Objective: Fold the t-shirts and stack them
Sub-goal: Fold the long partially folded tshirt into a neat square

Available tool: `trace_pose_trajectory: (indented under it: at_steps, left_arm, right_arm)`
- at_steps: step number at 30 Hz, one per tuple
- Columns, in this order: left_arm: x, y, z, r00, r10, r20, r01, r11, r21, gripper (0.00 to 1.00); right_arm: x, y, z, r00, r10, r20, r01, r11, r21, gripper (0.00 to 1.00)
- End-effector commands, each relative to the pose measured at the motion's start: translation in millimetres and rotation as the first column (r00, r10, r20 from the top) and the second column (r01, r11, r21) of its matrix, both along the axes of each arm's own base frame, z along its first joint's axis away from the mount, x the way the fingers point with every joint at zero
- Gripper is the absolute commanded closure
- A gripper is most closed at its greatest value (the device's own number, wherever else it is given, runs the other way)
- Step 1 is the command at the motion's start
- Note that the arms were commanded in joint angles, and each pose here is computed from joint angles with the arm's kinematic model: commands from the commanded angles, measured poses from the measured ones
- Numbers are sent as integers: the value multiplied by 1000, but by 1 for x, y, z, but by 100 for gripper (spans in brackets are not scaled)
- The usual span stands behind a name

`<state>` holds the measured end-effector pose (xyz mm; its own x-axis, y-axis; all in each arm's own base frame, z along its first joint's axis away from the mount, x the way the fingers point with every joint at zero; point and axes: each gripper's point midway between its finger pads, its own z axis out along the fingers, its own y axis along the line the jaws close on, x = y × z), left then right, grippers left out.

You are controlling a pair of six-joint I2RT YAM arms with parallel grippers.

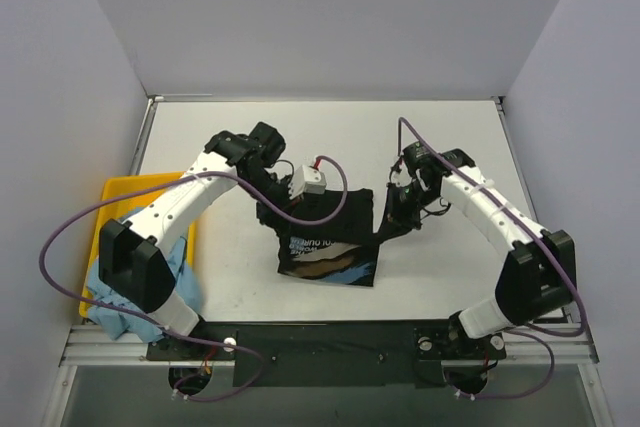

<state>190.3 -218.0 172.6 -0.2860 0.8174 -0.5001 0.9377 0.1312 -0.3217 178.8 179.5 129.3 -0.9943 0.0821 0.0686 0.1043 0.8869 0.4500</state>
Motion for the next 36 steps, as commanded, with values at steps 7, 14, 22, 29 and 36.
trace_pose_trajectory:
  at_steps: [7, 14, 22, 29, 36]
  left_arm:
    - [122, -17, 16, 978, 191, 80, -184, 980, -79, 100]
    - [172, -30, -5, 968, 252, 22, -250, 966, -68, 100]
    - [227, -40, -24, 943, 316, 107, -311, 949, -57, 100]
    - [258, -33, -52, 907, 389, 163, -393, 920, -7, 100]
    - [291, -39, -76, 865, 449, 224, -456, 890, -27, 100]
  right_arm:
    - [112, 1, 19, 994, -84, 63, 79, 993, 82, 100]
    - [167, -3, 14, 987, -150, 64, 143, 985, 99, 100]
    - [212, -14, 1, 969, -232, 87, 227, 972, 56, 100]
    - [249, -23, -18, 951, -290, 107, 286, 957, 52, 100]
    - [271, -28, -47, 928, -362, 94, 360, 932, 38, 100]
